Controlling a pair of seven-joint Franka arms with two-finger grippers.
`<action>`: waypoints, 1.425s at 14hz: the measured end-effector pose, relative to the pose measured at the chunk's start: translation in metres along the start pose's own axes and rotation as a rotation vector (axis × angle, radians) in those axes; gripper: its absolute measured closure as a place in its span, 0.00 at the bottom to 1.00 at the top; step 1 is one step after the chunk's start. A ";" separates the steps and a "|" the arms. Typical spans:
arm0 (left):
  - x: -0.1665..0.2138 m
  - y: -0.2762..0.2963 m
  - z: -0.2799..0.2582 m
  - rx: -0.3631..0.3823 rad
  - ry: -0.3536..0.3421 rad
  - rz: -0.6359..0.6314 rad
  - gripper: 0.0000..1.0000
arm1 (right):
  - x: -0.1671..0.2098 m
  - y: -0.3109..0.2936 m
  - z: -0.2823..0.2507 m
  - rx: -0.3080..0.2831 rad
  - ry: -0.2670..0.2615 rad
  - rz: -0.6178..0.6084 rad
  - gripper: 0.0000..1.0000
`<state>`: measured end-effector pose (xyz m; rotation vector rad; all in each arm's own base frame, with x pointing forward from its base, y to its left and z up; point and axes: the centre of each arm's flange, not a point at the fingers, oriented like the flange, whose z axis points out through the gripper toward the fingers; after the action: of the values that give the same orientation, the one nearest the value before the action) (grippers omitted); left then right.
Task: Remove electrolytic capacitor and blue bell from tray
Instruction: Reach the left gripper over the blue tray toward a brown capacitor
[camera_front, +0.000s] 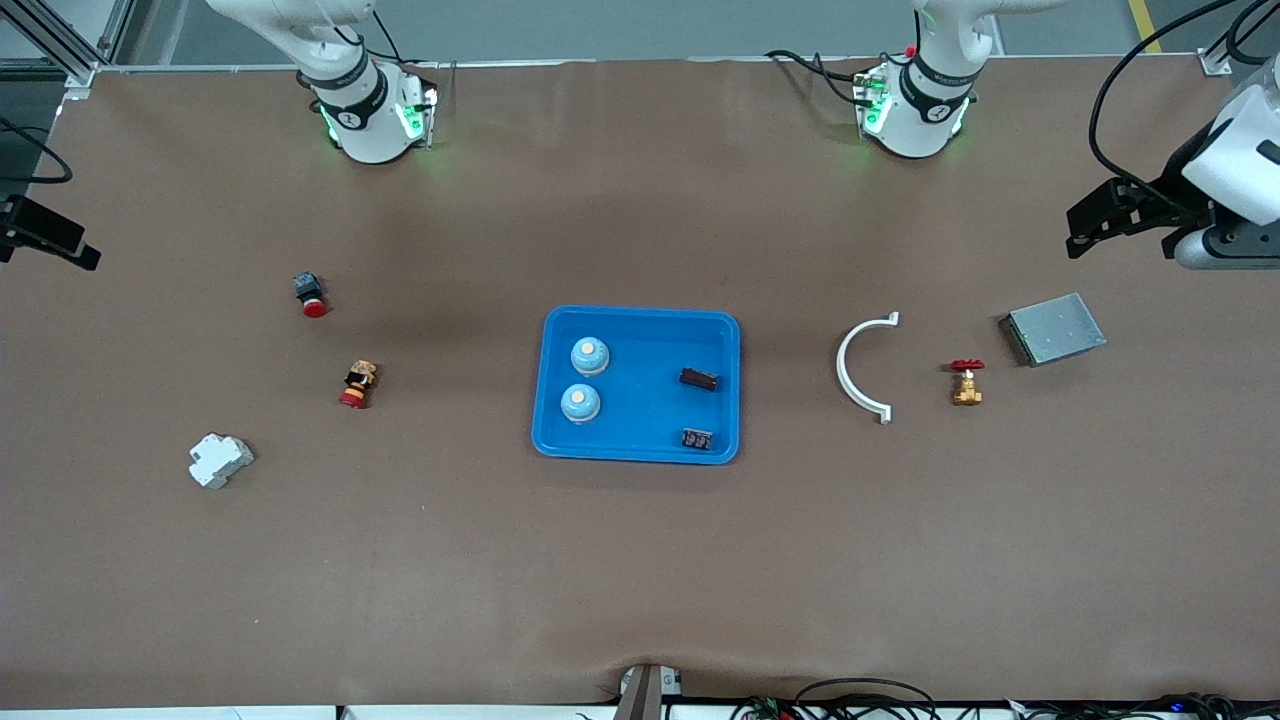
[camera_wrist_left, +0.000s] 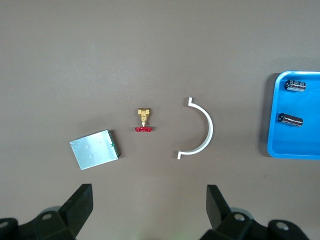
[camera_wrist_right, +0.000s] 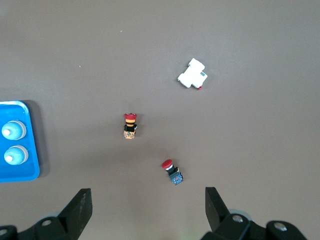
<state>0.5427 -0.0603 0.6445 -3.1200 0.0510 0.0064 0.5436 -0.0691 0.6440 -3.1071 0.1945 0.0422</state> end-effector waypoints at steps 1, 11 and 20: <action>0.000 0.000 0.000 0.000 0.001 0.000 0.00 | 0.000 0.000 0.000 0.000 0.000 0.000 0.00; 0.016 0.016 0.024 -0.001 -0.041 -0.017 0.00 | 0.000 0.000 0.000 0.000 0.000 0.000 0.00; 0.041 0.148 0.133 0.080 -0.120 -0.326 0.00 | 0.000 0.000 0.000 0.000 -0.001 0.001 0.00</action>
<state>0.5785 -0.2072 0.5078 -2.9998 -0.4461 0.1808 0.5434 -0.0694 0.6443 -3.1069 0.1954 0.0445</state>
